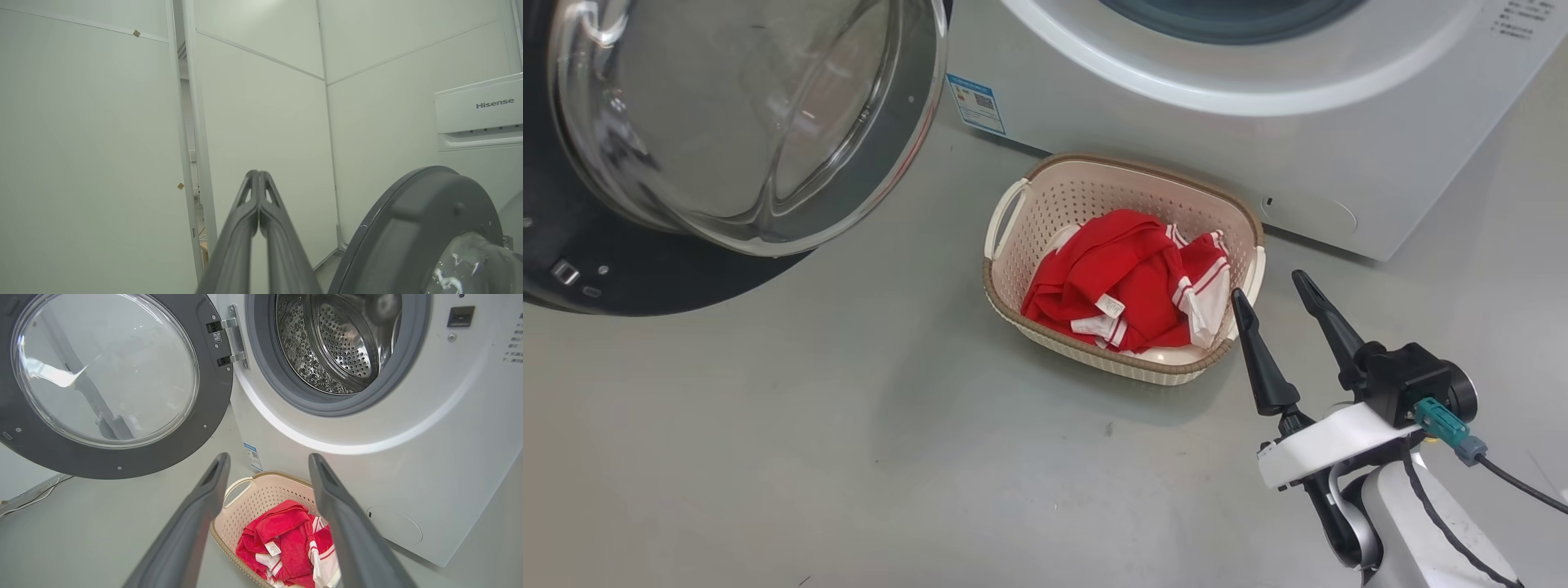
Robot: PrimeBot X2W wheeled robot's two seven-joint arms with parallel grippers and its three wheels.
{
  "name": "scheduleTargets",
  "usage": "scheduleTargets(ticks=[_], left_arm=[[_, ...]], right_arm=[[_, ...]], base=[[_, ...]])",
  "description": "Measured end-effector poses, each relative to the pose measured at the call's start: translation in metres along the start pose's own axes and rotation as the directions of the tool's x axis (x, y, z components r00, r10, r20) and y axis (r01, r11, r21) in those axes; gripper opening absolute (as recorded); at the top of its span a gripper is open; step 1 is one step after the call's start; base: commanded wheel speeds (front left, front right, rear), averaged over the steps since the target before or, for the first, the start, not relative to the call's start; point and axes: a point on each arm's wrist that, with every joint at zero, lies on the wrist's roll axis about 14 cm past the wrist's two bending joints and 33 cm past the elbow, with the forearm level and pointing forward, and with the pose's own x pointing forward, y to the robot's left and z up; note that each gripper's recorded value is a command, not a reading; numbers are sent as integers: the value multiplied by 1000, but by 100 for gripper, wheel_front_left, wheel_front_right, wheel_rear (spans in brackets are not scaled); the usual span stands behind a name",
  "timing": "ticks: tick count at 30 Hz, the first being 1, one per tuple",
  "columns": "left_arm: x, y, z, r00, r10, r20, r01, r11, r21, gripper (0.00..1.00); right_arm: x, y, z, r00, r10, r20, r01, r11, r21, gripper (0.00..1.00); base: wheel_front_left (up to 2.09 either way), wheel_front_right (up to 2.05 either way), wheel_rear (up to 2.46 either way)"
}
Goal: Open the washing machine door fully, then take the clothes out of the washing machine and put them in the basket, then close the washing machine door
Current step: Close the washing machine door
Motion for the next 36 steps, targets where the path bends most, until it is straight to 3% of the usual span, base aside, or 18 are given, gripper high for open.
scheduleTargets(ticks=[4, 9, 18, 23, 25, 30, 36], left_arm=[[11, 13, -20, 994, 83, -76, -92, 989, -119, 0], [12, 33, -57, 955, 179, -236, -241, 934, -266, 0], [17, 48, -98, 866, 244, -436, -444, 776, -448, 0], [10, 52, -125, 791, 247, -560, -578, 601, -551, 0], [10, 42, -135, 774, 205, -600, -596, 556, -579, 0], [11, 28, -149, 743, 148, -653, -635, 468, -615, 0], [9, 8, -163, 706, 54, -706, -659, 416, -627, 0]], right_arm=[[-3, -7, -3, 1000, -16, -10, 16, 1000, -2, 100], [-7, -8, -8, 999, -21, -24, 21, 1000, -2, 100], [-12, -15, -12, 998, -41, -38, 41, 999, 0, 100], [-10, -15, -11, 999, -40, -33, 40, 999, 2, 100], [-9, -19, -9, 998, -47, -28, 47, 999, 0, 100], [-10, -22, -11, 998, -56, -31, 56, 998, 1, 100], [-10, -24, -10, 998, -60, -29, 60, 998, 2, 100]], base=[[0, 0, 0], [0, 0, 0], [0, 0, 0], [0, 0, 0], [0, 0, 0], [0, 0, 0], [0, 0, 0]])
